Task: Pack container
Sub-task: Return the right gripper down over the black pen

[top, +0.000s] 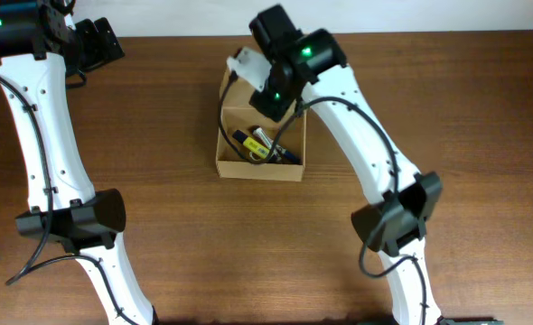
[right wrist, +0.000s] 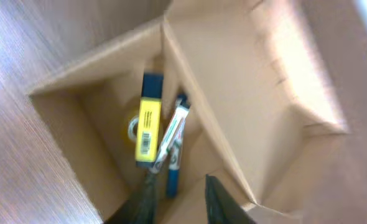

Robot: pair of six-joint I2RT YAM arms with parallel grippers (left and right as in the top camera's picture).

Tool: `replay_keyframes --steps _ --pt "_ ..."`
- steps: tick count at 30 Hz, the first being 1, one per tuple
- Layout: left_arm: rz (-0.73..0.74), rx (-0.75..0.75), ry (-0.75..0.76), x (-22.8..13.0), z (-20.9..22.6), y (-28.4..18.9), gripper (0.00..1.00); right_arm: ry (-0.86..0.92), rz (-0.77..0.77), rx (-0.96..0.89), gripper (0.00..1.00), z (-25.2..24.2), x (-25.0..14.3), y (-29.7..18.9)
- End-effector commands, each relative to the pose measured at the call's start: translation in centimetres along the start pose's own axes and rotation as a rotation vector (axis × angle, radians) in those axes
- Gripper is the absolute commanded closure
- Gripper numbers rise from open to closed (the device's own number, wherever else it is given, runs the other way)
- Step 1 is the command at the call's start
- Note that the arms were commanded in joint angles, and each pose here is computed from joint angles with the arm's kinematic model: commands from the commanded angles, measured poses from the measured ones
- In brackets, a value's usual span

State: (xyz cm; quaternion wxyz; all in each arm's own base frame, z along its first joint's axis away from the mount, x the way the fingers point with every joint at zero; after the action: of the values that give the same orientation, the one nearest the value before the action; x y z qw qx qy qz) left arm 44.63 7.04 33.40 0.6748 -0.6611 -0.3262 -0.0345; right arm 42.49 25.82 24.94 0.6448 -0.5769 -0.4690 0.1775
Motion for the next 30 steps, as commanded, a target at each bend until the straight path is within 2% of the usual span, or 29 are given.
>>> replay_keyframes --steps 1,5,7,12,16,19,24,30 --pt "-0.015 -0.012 0.006 0.2 0.1 -0.5 0.00 0.108 -0.093 -0.174 0.78 -1.0 0.5 -7.1" --pt "-0.015 -0.012 0.006 0.2 0.1 -0.5 0.00 0.299 -0.165 -0.317 0.78 -3.9 -1.9 -13.1" --pt "-0.014 -0.012 0.006 0.2 0.1 -0.5 0.00 0.412 -0.191 -0.359 0.75 -5.8 -4.4 -15.3" --pt "-0.015 -0.012 0.006 0.2 0.1 -0.5 0.00 0.642 -0.246 -0.355 0.71 -9.0 -12.0 -17.0" --pt "-0.015 -0.012 0.006 0.2 0.1 -0.5 0.00 0.832 -0.102 -0.318 0.74 -9.2 -18.5 -12.9" --pt "-0.014 -0.012 0.006 0.2 0.1 -0.5 0.00 0.866 0.041 -0.244 0.74 -8.1 -21.3 -7.4" --pt "-0.014 -0.012 0.006 0.2 0.1 -0.5 0.00 0.869 0.208 -0.119 0.73 -6.3 -23.5 0.2" --pt "-0.015 -0.012 0.006 0.2 0.1 -0.5 0.00 0.903 0.348 -0.065 0.73 -6.1 -25.4 5.4"
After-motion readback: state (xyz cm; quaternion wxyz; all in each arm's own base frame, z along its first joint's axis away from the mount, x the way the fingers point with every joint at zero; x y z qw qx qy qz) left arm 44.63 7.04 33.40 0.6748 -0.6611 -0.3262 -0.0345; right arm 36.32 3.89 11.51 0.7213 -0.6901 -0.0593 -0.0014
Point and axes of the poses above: each gripper's point midway between its finger pads, its own y axis out along the fingers, its own z axis along the line the jaws close on, x = y × z, the point moved 5 cm from there along -y, back along the fingers, and after that the axes turned 2 degrees about y, right-handed, at the moved point
